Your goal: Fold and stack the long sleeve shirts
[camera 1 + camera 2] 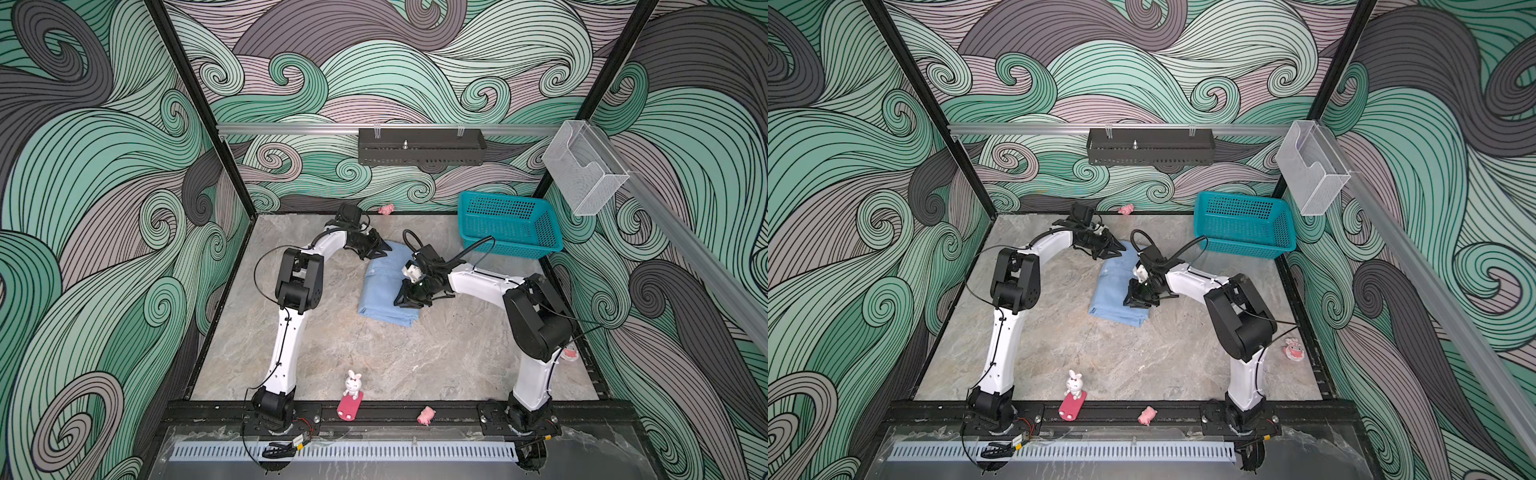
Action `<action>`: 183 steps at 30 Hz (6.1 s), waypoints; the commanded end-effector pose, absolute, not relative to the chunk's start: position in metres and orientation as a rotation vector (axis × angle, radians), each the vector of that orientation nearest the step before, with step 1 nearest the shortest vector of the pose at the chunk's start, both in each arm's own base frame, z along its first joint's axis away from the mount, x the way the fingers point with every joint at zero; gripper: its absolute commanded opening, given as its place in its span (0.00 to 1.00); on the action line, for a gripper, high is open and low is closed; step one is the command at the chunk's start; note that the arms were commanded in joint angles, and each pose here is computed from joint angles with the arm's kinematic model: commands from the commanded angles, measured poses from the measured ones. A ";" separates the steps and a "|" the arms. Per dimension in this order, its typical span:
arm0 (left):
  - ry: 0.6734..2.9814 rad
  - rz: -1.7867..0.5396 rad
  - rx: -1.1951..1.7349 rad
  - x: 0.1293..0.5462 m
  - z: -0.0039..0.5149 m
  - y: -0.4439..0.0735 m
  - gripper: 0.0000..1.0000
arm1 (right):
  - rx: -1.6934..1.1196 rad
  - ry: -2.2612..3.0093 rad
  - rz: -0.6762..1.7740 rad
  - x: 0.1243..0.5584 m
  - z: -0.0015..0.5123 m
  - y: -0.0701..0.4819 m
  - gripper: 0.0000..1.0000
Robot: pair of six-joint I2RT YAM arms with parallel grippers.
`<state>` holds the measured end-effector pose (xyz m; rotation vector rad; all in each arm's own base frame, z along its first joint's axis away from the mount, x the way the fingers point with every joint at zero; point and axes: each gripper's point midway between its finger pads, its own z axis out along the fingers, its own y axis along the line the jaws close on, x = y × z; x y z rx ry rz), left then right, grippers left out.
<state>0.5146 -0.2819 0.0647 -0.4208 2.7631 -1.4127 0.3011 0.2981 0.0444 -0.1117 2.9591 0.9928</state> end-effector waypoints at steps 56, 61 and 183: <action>2.789 -1.115 -0.977 0.483 0.003 -0.134 0.34 | -0.342 3.206 0.864 0.256 -0.044 0.317 0.23; 2.790 -1.042 -1.006 0.495 -0.005 -0.115 0.34 | -0.362 3.194 0.868 0.272 -0.046 0.327 0.23; 2.601 -1.379 0.719 0.299 0.223 -0.415 0.00 | 0.195 2.254 0.551 0.335 0.198 0.096 0.40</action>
